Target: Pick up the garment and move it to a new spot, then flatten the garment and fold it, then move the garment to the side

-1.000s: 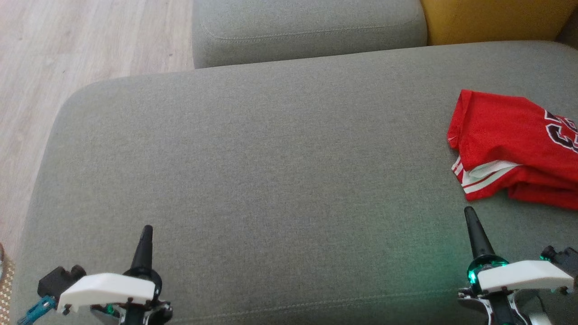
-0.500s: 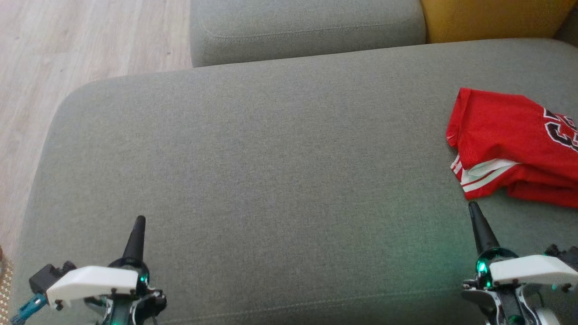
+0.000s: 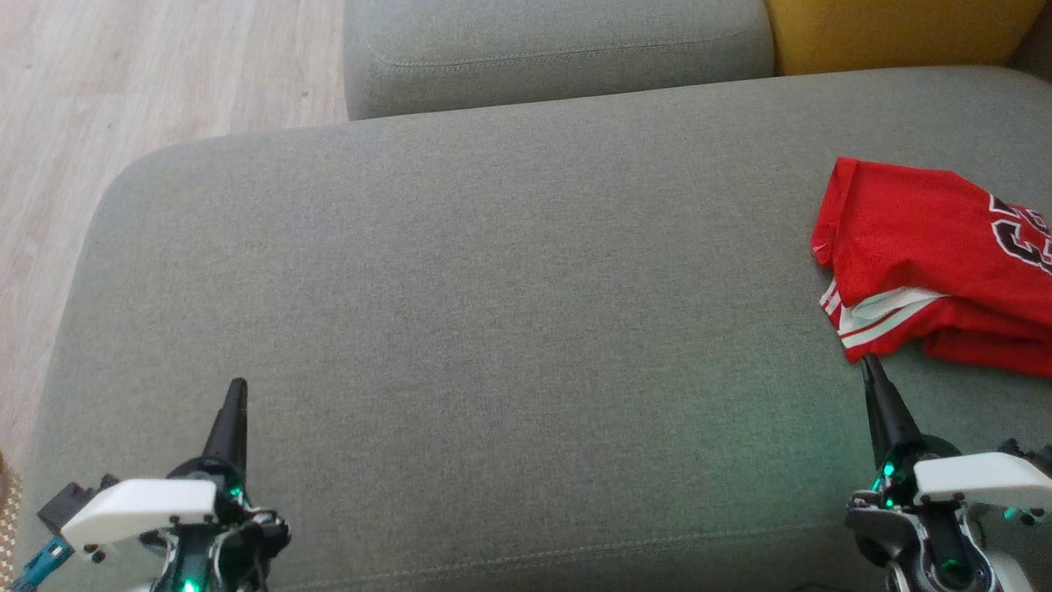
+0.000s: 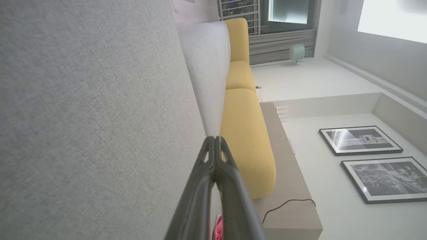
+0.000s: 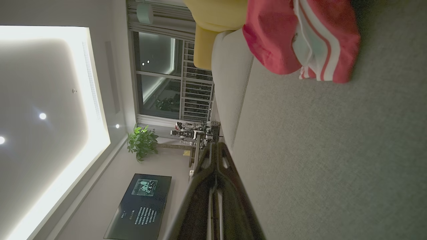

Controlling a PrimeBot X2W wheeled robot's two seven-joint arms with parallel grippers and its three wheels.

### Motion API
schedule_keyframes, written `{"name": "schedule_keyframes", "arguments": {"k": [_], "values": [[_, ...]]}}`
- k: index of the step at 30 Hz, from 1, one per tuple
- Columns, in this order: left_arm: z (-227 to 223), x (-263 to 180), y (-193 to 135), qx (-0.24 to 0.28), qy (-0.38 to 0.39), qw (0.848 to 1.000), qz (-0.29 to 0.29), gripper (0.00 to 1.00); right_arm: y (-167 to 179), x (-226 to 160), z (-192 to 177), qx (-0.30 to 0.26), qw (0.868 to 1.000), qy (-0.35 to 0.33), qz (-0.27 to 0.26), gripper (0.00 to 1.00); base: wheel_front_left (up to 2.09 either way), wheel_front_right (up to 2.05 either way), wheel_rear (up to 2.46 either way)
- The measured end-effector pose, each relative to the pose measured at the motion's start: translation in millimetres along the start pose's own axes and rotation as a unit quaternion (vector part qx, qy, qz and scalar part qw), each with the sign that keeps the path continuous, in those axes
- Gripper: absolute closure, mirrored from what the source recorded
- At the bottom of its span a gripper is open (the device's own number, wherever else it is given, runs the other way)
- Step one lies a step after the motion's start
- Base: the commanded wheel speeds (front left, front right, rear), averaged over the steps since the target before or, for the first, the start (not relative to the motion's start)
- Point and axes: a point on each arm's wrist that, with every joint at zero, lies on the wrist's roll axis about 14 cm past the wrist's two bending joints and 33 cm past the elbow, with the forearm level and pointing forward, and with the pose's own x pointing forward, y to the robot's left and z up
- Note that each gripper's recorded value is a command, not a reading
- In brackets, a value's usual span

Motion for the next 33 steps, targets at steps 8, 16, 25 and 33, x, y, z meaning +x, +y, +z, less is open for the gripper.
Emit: {"name": "schedule_keyframes", "arguments": {"k": [8,16,25,33], "values": [[5,5,-7,-0.047,-0.003,0.999,-0.014,1.0,-1,0,4,0.043,0.999,-0.003,0.0,1.0,0.0,0.0,0.0],[10,8,-12,-0.074,-0.008,0.997,-0.025,1.0,4,4,5,0.068,0.998,-0.002,0.008,1.0,0.0,0.0,0.0],[10,8,-12,-0.075,-0.008,0.997,-0.025,1.0,4,4,6,0.069,0.998,-0.004,0.008,1.0,0.0,0.0,0.0],[11,8,-12,-0.075,-0.009,0.997,-0.025,1.0,4,4,7,0.069,0.998,-0.004,0.008,1.0,0.0,0.0,0.0]]}}
